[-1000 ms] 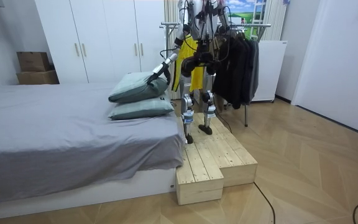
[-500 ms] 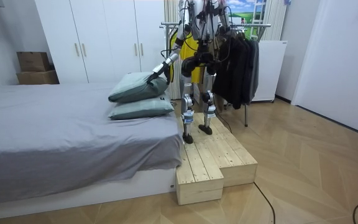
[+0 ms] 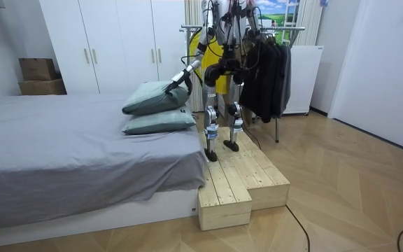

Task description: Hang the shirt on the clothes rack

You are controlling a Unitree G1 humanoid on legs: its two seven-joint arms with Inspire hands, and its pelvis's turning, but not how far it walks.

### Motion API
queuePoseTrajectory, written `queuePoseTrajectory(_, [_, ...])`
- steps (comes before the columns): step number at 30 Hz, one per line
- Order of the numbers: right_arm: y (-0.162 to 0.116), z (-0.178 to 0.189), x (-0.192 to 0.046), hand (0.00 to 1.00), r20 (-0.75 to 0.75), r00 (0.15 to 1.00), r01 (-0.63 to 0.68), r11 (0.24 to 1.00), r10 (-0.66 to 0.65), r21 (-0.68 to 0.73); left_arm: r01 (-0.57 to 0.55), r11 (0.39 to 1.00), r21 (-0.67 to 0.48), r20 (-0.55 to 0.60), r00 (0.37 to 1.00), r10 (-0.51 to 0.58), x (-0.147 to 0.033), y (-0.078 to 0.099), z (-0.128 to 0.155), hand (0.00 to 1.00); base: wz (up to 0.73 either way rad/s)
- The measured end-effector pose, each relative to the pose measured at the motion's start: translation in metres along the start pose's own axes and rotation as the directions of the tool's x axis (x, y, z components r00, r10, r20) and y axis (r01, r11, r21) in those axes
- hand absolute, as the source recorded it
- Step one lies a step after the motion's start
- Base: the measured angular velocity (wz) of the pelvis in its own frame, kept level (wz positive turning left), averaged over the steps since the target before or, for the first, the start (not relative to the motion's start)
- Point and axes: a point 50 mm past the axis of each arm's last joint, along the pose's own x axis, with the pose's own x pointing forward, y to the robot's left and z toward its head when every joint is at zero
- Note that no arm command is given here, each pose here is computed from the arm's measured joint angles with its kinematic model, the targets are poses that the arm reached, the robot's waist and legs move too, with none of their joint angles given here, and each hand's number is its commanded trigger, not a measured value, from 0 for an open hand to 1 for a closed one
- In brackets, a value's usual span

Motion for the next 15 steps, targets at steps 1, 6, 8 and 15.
queuePoseTrajectory(1, [0.002,-0.004,0.0,1.0,-0.015,1.0,-0.013,1.0,0.014,0.025,0.001,1.0,0.001,-0.001,1.0,-0.001,0.0,0.0,0.0,0.0,0.0])
queuePoseTrajectory(6, [0.025,-0.041,-0.005,1.0,-0.164,0.967,-0.152,0.96,0.193,0.237,0.005,1.0,0.001,-0.001,1.0,-0.005,0.0,-0.001,0.0,0.0,-0.01])
queuePoseTrajectory(8, [0.031,-0.048,-0.007,1.0,-0.191,0.95,-0.18,0.933,0.247,0.311,0.005,1.0,0.001,-0.001,1.0,-0.005,0.0,-0.001,0.0,0.0,-0.04])
queuePoseTrajectory(15, [0.052,-0.068,-0.016,1.0,-0.224,0.885,-0.266,0.838,0.409,0.476,0.026,1.0,0.001,0.002,1.0,-0.026,0.002,0.002,0.0,0.0,0.0])
